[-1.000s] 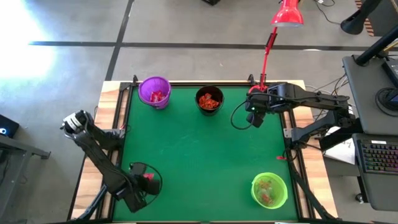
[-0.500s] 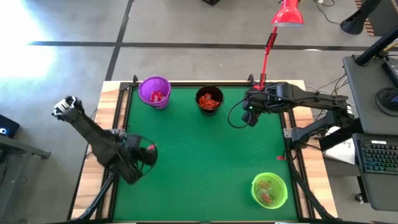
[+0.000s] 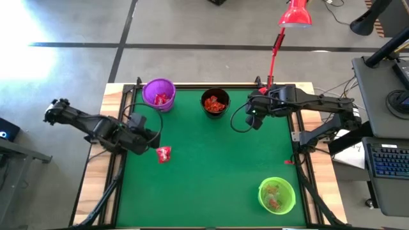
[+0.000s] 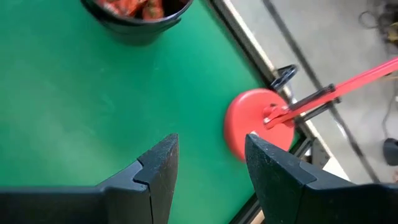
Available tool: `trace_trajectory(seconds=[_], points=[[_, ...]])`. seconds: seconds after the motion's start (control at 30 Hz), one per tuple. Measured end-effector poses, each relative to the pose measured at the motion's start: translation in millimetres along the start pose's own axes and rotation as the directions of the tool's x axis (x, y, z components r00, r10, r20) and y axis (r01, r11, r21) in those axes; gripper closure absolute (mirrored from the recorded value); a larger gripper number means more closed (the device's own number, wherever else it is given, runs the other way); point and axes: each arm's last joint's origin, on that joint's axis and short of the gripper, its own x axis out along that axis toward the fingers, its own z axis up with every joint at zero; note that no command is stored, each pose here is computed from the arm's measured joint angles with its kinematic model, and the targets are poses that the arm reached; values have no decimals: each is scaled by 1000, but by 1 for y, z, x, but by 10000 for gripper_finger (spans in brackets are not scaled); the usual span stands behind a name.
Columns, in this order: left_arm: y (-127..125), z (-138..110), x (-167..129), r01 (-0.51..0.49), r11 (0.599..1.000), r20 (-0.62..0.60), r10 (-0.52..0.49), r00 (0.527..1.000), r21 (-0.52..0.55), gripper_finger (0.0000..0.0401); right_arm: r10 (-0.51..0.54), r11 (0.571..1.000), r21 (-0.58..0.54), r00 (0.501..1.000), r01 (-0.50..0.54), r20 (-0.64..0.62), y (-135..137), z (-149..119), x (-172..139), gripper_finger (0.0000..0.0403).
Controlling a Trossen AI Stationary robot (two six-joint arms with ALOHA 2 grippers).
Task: Sort candy
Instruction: Put the red candy into the purple bucket
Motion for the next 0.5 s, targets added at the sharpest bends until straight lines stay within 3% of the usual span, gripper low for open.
trace_trajectory(seconds=[0.23, 0.5], points=[[-3, 0, 2, 9, 999, -19, -8, 1000, 46, 389, -17, 1000, -1, 1000, 17, 11, -1, 0, 0, 225], [-3, -1, 0, 36, 999, -122, -35, 992, 13, 300, 1, 1000, 24, 999, -2, 52, 1, 5, 0, 225]])
